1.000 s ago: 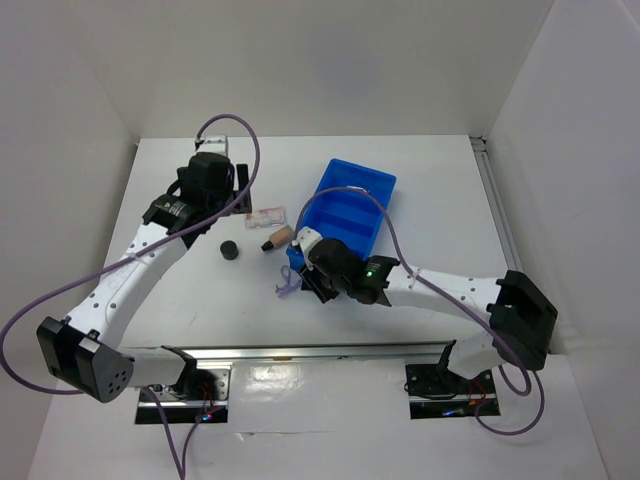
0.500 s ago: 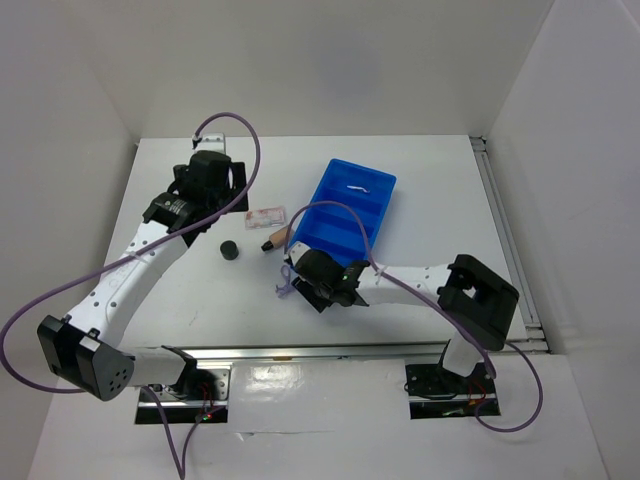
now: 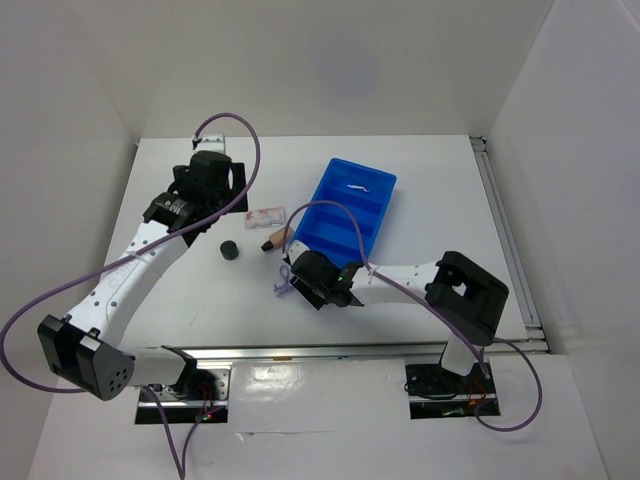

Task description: Organize the makeup

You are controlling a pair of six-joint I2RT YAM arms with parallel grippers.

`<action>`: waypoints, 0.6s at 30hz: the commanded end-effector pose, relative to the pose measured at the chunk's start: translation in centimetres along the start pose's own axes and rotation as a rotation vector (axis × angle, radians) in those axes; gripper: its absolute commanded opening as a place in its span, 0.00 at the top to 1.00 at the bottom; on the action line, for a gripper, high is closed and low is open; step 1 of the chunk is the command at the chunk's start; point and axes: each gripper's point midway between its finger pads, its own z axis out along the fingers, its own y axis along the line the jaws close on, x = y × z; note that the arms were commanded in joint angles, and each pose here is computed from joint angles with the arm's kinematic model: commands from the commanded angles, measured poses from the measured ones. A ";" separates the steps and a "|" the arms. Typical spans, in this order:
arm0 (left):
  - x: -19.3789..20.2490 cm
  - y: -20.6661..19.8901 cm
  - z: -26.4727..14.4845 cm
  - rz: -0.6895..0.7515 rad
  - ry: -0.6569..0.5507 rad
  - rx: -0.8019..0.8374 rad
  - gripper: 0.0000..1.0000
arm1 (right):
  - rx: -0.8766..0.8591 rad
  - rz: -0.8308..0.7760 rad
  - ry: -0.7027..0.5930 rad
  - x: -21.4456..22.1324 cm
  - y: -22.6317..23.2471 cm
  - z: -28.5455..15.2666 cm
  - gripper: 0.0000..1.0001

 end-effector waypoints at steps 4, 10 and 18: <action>-1.4 0.1 -0.4 0.009 -0.035 -0.008 0.00 | -0.011 0.005 -0.055 -1.8 0.2 0.5 0.50; -1.2 0.1 -0.1 0.014 -0.027 -0.010 0.00 | -0.029 0.003 -0.073 -2.2 0.4 -0.8 0.74; -1.2 0.0 -0.1 0.004 -0.027 -0.010 0.00 | -0.048 -0.006 -0.155 -5.1 0.2 -4.7 0.78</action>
